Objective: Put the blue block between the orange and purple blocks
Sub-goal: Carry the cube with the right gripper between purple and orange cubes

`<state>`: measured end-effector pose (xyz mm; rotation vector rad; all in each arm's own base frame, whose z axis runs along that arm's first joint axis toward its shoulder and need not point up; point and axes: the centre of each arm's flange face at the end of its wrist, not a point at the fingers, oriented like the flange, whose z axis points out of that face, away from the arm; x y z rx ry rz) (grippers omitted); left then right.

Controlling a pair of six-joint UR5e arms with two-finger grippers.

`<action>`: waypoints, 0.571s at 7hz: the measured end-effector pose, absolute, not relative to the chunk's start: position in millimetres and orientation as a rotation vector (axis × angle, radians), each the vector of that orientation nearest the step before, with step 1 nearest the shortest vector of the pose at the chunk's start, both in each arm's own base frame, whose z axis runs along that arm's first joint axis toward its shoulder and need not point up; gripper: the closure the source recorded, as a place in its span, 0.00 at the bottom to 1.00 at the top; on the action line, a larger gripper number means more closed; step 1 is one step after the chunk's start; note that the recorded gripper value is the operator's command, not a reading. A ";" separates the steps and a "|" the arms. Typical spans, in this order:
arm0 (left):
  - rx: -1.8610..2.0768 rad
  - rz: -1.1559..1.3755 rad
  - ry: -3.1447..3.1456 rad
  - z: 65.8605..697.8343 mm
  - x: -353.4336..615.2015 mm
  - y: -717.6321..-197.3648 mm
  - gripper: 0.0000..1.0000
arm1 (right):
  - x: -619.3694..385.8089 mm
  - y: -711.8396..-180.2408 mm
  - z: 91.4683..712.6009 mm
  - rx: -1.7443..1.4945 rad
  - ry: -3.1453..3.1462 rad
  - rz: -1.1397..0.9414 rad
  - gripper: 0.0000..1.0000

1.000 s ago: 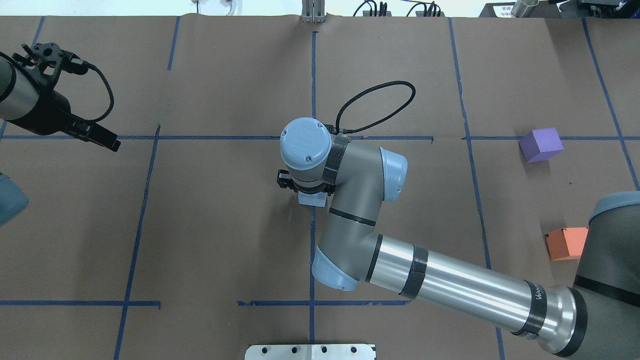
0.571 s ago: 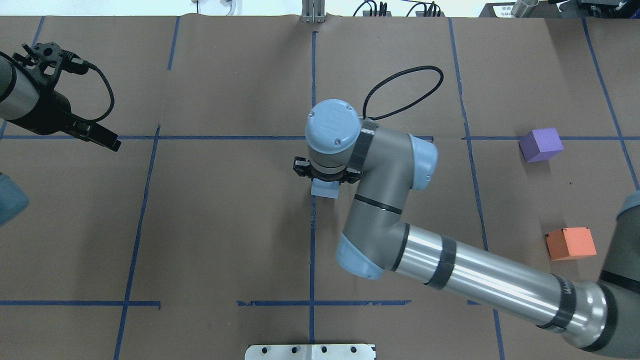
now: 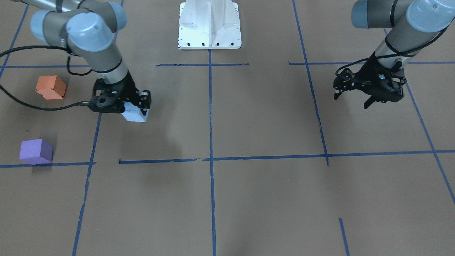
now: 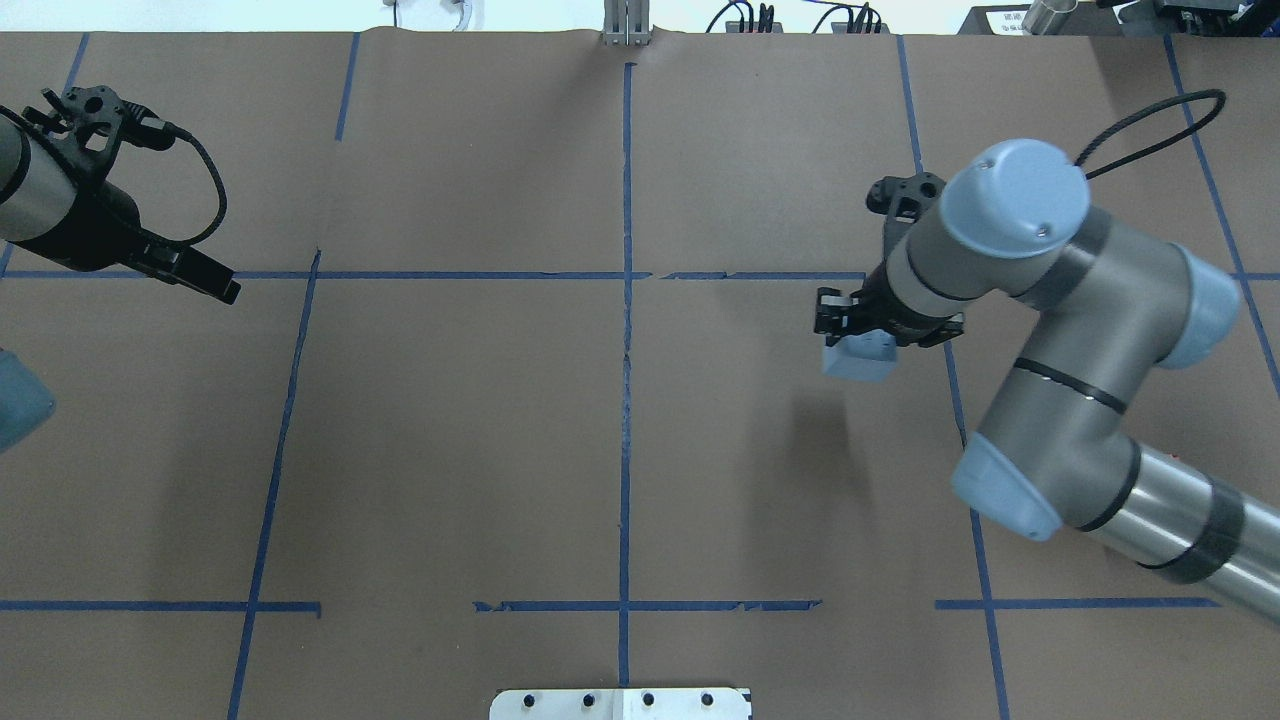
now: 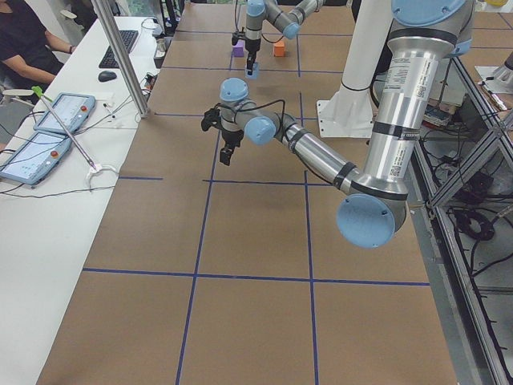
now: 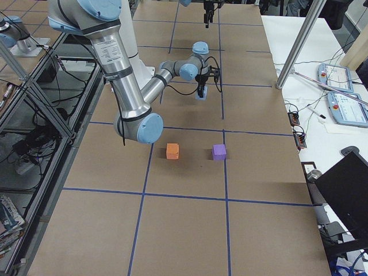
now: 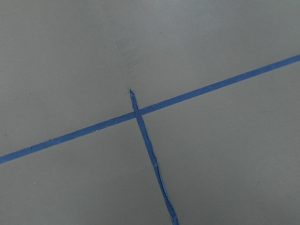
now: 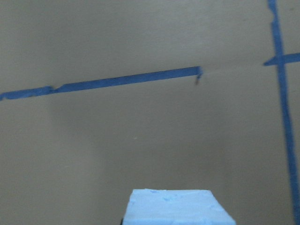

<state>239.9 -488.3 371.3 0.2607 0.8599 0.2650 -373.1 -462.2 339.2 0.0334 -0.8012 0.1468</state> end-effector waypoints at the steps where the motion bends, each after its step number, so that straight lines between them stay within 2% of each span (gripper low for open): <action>1: 0.261 0.264 0.858 372.2 239.3 -487.7 0.00 | -332.9 -466.5 372.6 0.022 -0.782 0.118 0.94; 3: 0.258 0.265 0.852 376.3 238.1 -485.9 0.00 | -282.0 -464.3 430.1 -0.005 -0.745 0.083 0.89; 4: 0.257 0.265 0.851 377.1 238.1 -485.5 0.00 | -271.9 -462.6 447.0 -0.009 -0.729 0.063 0.90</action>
